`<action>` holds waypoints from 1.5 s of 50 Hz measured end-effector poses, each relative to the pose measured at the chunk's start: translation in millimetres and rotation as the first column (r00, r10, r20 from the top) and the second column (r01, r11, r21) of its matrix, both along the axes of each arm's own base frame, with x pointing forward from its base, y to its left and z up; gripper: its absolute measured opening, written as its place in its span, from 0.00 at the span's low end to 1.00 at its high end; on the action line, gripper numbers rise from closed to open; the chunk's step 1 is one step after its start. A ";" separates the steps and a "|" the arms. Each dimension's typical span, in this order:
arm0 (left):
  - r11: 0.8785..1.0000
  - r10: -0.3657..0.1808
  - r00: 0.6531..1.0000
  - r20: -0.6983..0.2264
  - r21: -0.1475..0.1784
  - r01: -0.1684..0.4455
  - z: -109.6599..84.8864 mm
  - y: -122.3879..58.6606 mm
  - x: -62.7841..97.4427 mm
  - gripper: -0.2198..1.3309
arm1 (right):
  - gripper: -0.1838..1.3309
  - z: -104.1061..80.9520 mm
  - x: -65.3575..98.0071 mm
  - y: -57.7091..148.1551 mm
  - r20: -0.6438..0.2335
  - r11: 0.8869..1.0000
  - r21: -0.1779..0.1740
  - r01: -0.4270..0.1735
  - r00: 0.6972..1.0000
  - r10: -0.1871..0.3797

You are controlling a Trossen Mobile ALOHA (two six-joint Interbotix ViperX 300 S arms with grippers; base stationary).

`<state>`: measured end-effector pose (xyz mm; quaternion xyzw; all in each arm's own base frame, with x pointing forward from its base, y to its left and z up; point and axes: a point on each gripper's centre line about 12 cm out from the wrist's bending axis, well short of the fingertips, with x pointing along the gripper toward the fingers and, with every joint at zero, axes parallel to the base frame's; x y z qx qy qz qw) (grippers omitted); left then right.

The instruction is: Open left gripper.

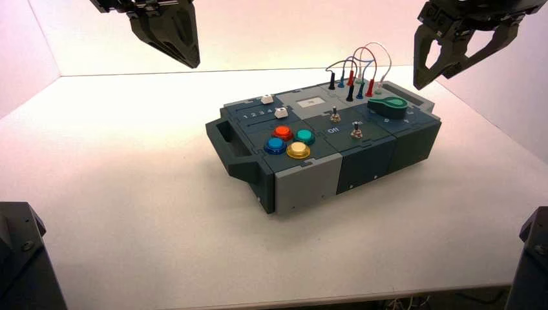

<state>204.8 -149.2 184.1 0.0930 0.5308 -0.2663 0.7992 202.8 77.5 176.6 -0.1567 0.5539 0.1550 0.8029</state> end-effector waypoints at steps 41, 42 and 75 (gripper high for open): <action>1.000 0.004 1.000 0.002 -0.003 -0.004 0.8 0.4 0.1 0.04 | 0.96 0.0 0.0 0.0 0.000 1.000 0.001 0.001 1.000 -0.001; 1.000 0.004 1.000 0.003 -0.003 -0.004 1.2 0.5 0.0 0.04 | 0.96 0.2 0.3 0.4 0.000 1.000 -0.001 -0.001 1.000 0.001; 1.000 -0.010 1.000 0.008 0.001 0.010 3.1 1.0 -0.9 0.04 | 0.96 0.5 1.1 0.9 0.011 1.000 0.005 -0.004 1.000 0.004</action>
